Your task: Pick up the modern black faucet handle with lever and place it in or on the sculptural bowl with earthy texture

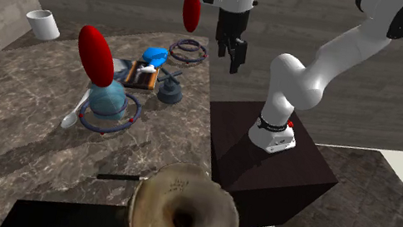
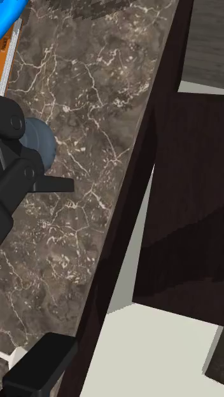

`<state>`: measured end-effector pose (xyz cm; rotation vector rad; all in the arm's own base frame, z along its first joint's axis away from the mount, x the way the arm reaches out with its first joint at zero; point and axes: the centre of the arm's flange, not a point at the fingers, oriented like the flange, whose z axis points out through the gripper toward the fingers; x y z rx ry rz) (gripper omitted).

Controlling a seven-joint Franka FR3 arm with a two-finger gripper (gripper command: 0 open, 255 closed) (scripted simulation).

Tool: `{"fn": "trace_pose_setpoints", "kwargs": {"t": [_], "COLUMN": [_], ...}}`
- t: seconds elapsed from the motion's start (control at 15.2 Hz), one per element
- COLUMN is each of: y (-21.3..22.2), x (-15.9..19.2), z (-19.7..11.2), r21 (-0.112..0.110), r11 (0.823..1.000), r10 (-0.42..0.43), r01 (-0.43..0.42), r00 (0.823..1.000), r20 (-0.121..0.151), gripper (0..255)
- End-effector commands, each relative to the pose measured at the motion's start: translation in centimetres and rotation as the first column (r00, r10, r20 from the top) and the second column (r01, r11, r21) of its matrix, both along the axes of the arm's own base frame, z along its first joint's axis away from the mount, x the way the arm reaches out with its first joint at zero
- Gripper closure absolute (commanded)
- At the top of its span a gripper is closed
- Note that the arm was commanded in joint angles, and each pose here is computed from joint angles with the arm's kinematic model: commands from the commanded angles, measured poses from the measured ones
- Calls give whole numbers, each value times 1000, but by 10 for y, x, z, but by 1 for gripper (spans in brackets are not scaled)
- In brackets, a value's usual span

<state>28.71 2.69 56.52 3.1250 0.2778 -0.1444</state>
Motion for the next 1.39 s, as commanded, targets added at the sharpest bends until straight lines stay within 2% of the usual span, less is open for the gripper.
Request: {"fn": "trace_pose_setpoints", "kwargs": {"t": [0.0, 0.99, 1.32], "y": [0, -62, -64], "x": [0, 156, 155], "z": [0, -89, -116], "r21": [0, -71, -71], "r11": [1000, 987, 987], "r10": [0, -142, -142], "r01": [0, 144, 144], "r00": [1000, 989, 989], "r20": [0, 40, 40], "gripper": [0, 0, 0]}}
